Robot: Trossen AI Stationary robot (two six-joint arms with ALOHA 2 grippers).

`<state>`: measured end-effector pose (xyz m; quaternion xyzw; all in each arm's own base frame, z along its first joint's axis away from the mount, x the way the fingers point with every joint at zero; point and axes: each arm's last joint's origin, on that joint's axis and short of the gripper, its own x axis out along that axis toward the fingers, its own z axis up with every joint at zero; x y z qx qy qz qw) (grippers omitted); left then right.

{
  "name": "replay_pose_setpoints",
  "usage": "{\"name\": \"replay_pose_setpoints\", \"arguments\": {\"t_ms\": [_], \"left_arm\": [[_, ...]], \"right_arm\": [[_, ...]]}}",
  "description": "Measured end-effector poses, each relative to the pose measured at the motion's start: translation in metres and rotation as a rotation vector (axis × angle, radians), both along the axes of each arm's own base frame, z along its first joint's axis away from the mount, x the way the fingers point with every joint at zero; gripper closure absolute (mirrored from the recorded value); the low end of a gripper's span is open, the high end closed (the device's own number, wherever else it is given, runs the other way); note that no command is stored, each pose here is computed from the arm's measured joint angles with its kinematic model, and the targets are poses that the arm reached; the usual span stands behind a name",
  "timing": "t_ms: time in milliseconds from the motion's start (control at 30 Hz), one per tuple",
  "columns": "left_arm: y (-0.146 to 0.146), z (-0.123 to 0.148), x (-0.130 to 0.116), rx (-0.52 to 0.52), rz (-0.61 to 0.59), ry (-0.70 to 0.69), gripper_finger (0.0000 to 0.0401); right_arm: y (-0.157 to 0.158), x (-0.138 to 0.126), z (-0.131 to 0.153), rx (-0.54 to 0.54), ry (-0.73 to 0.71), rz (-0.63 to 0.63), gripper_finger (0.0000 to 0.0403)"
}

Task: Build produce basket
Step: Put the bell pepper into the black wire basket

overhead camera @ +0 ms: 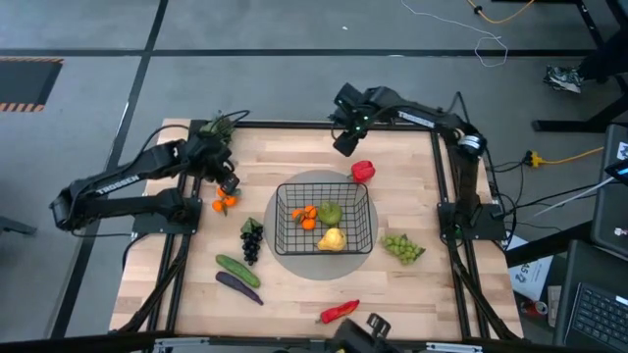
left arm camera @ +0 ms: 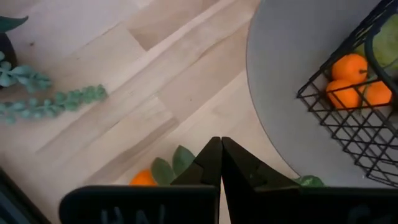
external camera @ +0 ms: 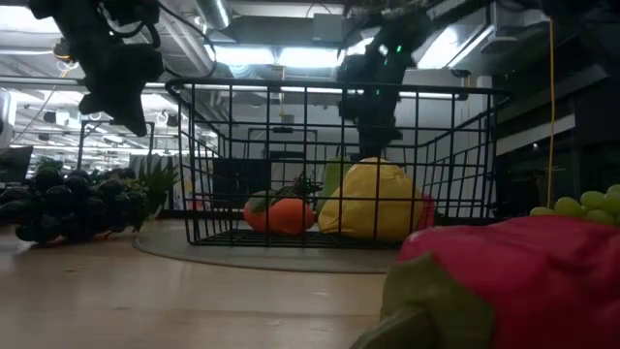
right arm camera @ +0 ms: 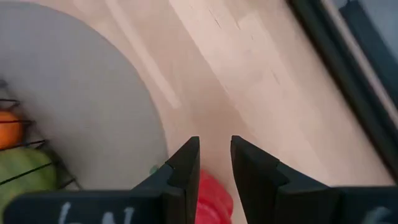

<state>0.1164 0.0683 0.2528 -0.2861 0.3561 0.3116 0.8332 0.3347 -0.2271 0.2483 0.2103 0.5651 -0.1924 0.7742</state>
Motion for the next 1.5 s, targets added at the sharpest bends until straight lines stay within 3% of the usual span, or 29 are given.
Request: {"name": "replay_pose_setpoints", "arguments": {"t_ms": [200,433,667,1067,1233,1500], "left_arm": [[-0.001,0.0,0.0,0.009,0.011,-0.008,0.0401],[0.001,0.0,-0.001,0.051,0.057,0.012,0.0401],[0.001,0.0,-0.001,0.055,0.061,0.015,0.0401],[0.002,0.0,-0.002,0.067,0.073,0.024,0.0401],[0.002,0.0,-0.002,0.067,0.072,0.025,0.0401],[0.002,0.0,-0.002,0.067,0.072,0.025,0.0401]], "right_arm": [[-0.009,0.007,-0.031,0.116,0.002,0.013,0.031],[-0.011,0.01,-0.052,0.161,0.07,0.031,0.031],[-0.004,-0.009,-0.054,0.246,0.247,0.039,0.031],[-0.012,-0.041,-0.05,0.29,0.497,-0.079,0.031],[-0.02,-0.03,-0.053,0.245,0.348,-0.068,0.031],[-0.01,-0.003,-0.052,0.364,0.015,0.146,0.031]]}}
